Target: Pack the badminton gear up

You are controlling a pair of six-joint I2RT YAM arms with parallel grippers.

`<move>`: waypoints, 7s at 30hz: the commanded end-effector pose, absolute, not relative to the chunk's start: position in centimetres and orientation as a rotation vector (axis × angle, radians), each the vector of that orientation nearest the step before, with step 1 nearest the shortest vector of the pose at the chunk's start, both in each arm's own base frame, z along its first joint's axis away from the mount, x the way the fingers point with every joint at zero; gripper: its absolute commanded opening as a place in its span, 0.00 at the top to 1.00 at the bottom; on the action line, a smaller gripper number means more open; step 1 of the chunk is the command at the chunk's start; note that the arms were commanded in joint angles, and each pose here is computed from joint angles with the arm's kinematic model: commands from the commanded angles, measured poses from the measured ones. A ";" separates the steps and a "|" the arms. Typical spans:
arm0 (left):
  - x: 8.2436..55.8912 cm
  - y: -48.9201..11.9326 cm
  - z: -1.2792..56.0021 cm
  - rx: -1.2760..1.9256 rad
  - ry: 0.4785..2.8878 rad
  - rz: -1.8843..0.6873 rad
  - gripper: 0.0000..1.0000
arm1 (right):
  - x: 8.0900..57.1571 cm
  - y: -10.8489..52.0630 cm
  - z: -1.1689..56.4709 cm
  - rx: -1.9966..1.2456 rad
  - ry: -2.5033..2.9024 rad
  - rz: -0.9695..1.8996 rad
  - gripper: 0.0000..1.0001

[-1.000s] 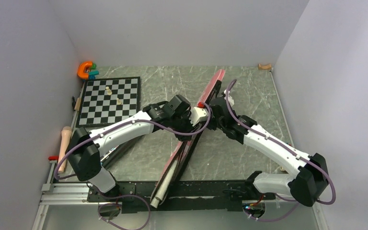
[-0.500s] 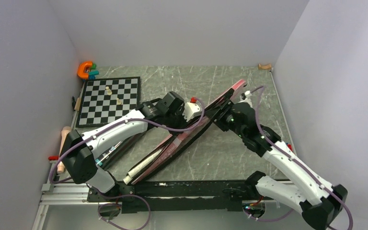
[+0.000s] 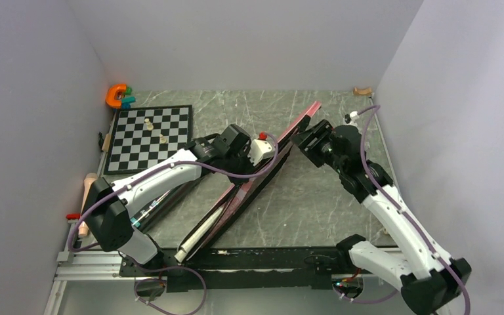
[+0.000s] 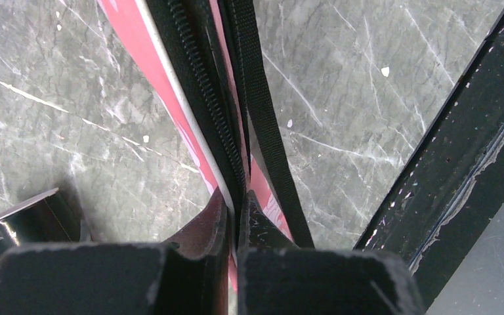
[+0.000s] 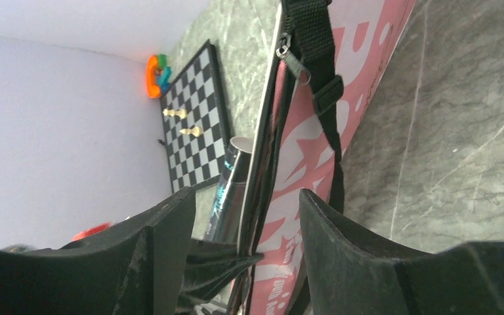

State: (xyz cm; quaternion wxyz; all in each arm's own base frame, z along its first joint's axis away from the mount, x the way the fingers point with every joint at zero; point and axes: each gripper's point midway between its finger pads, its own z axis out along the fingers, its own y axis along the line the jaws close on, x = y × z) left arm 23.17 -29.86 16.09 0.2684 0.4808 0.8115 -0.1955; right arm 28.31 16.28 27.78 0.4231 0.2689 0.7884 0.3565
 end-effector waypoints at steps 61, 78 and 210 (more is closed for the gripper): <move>22.9 -31.3 20.4 1.300 2.005 -0.633 1.00 | 33.7 14.0 26.5 0.657 1.917 1.092 0.59; 22.8 -31.5 20.2 1.313 2.011 -0.646 1.00 | 33.2 13.8 26.5 0.647 1.920 1.109 1.00; 31.6 -28.7 24.8 0.393 2.369 -0.673 1.00 | 24.3 36.6 25.4 -0.168 2.110 0.563 0.08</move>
